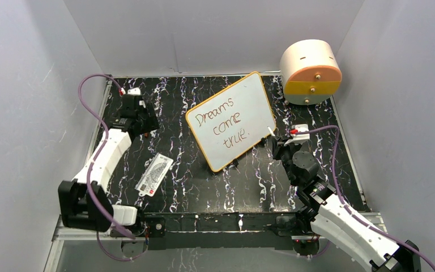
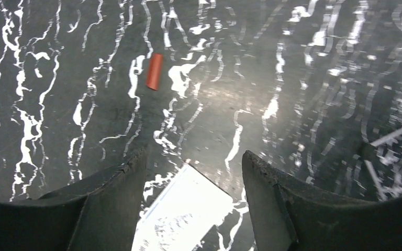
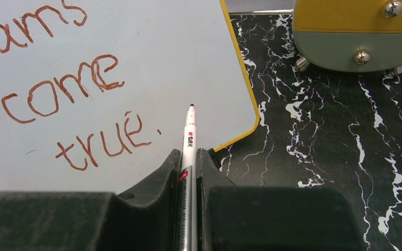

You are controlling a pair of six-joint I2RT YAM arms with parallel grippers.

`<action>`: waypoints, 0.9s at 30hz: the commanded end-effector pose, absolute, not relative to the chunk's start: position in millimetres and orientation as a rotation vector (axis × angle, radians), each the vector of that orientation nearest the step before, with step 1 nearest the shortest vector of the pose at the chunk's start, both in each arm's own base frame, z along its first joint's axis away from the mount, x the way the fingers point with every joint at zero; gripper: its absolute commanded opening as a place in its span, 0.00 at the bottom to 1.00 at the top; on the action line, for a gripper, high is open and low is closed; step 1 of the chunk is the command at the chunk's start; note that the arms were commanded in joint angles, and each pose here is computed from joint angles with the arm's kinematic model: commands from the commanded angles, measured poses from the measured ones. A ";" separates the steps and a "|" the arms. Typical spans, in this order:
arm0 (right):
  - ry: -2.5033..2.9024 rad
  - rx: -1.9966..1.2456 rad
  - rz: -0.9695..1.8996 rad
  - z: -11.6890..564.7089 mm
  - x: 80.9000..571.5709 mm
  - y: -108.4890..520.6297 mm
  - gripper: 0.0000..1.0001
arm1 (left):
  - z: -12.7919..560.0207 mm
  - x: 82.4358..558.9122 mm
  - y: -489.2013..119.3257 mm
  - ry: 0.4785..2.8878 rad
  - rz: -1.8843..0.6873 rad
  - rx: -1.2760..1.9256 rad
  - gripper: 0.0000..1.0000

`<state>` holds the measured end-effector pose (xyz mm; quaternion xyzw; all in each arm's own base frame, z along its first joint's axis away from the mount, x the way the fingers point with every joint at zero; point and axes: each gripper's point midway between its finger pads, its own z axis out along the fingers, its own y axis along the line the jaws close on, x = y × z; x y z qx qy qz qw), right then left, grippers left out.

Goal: Write a sentence on the whiteboard
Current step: Close the whiteboard marker at the center of the board.

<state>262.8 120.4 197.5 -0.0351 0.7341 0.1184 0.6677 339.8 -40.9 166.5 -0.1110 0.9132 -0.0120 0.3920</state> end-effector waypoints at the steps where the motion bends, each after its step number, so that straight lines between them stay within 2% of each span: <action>1: 1.621 -0.034 0.275 205.0 263.8 115.9 0.00 | 153.7 354.6 -21.7 2.394 0.016 -0.273 0.61; 8: 1.617 -0.038 0.282 206.1 263.5 117.1 0.00 | 102.6 372.5 5.1 2.556 0.026 -0.317 0.44; 16: 1.622 -0.043 0.281 204.7 263.6 117.8 0.00 | 79.1 396.9 21.8 2.659 0.067 -0.303 0.32; 27: 1.628 -0.044 0.274 202.6 264.8 117.9 0.00 | 52.0 400.9 16.4 2.780 0.036 -0.254 0.28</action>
